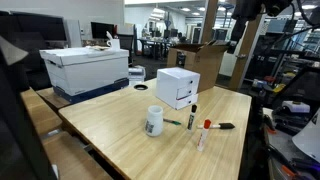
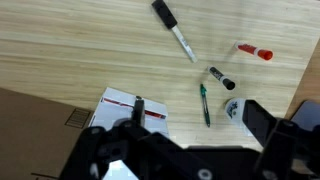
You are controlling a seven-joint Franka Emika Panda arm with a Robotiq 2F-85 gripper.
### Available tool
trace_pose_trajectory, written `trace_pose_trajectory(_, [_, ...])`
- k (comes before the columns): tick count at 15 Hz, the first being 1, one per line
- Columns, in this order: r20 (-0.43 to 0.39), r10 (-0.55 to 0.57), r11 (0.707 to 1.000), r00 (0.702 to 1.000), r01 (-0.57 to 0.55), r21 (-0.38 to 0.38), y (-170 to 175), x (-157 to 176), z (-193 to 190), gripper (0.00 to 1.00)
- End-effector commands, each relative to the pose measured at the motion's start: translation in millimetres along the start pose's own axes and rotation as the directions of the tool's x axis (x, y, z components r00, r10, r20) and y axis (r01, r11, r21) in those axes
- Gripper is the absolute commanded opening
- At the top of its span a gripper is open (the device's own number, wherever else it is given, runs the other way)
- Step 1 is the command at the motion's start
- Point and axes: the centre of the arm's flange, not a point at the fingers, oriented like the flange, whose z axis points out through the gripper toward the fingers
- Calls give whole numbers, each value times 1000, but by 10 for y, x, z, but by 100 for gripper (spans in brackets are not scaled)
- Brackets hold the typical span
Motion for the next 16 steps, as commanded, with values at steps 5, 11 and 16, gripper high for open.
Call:
trace_pose_trajectory(5, [0, 0, 1000, 1000, 0, 0, 0, 0, 0, 100])
trace_pose_trajectory(11, [-40, 0, 1000, 999, 1, 13, 0, 4, 1, 100])
trace_pose_trajectory(16, [-138, -6, 1000, 990, 3, -23, 84, -40, 196, 100])
